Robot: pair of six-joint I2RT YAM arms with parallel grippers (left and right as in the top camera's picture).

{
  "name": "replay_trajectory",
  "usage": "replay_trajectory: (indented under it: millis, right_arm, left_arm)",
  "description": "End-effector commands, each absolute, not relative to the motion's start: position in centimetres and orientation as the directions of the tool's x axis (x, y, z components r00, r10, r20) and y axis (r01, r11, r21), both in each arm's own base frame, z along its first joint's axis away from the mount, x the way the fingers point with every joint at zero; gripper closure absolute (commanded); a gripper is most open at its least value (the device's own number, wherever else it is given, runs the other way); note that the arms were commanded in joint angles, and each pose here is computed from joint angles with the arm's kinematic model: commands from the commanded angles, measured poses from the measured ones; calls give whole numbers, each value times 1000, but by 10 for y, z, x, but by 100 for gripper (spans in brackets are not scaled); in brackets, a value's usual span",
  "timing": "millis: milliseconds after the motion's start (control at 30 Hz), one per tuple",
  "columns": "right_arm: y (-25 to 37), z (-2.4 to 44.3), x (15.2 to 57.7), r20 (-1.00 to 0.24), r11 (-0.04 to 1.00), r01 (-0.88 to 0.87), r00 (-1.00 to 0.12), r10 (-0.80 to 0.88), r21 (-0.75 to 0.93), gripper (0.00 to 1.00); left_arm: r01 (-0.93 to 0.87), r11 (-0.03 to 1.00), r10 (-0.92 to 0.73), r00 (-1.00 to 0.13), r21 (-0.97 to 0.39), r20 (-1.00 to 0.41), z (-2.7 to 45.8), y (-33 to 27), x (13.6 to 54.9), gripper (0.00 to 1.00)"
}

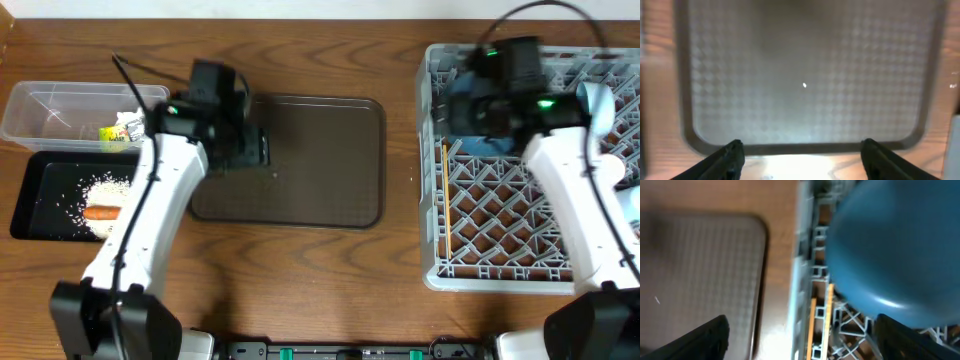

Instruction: Sort waste into correct bins and load items into the dishwasher rack

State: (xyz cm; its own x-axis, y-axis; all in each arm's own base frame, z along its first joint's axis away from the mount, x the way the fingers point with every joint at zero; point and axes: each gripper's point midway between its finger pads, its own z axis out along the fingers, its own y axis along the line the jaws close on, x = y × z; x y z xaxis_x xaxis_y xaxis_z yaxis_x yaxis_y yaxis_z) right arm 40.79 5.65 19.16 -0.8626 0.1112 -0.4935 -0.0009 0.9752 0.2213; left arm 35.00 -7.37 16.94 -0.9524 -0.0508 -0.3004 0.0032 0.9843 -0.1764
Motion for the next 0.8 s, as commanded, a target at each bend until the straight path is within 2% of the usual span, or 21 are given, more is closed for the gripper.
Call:
replay_trajectory:
  millis: [0, 100, 200, 300, 400, 567, 767]
  right_arm:
    - [26, 190, 401, -409, 922, 122, -869, 279, 368, 1]
    - [-12, 177, 375, -307, 907, 264, -878, 367, 327, 1]
    - [-44, 165, 347, -231, 912, 351, -889, 397, 213, 1]
    - [-57, 158, 327, -183, 922, 369, -905, 385, 115, 1]
    - [-56, 155, 318, -160, 937, 342, -923, 350, 77, 2]
    - [-40, 149, 310, -242, 953, 292, -921, 304, 86, 1]
    - [-25, 156, 288, -423, 965, 252, -869, 258, 70, 1]
  left_arm:
    - [24, 988, -23, -954, -153, -300, 199, -61, 344, 11]
    - [-20, 989, -50, -978, -143, -204, 199, -49, 320, 8]
    - [-56, 989, -73, -990, -134, -124, 194, -40, 302, 8]
    - [-54, 990, -70, -991, -132, -118, 194, -38, 294, 7]
    - [-20, 991, -42, -985, -134, -170, 199, -39, 291, 7]
    - [3, 989, -47, -941, -147, -335, 209, -38, 282, 7]
    - [35, 987, -55, -839, -154, -542, 213, -36, 249, 7]
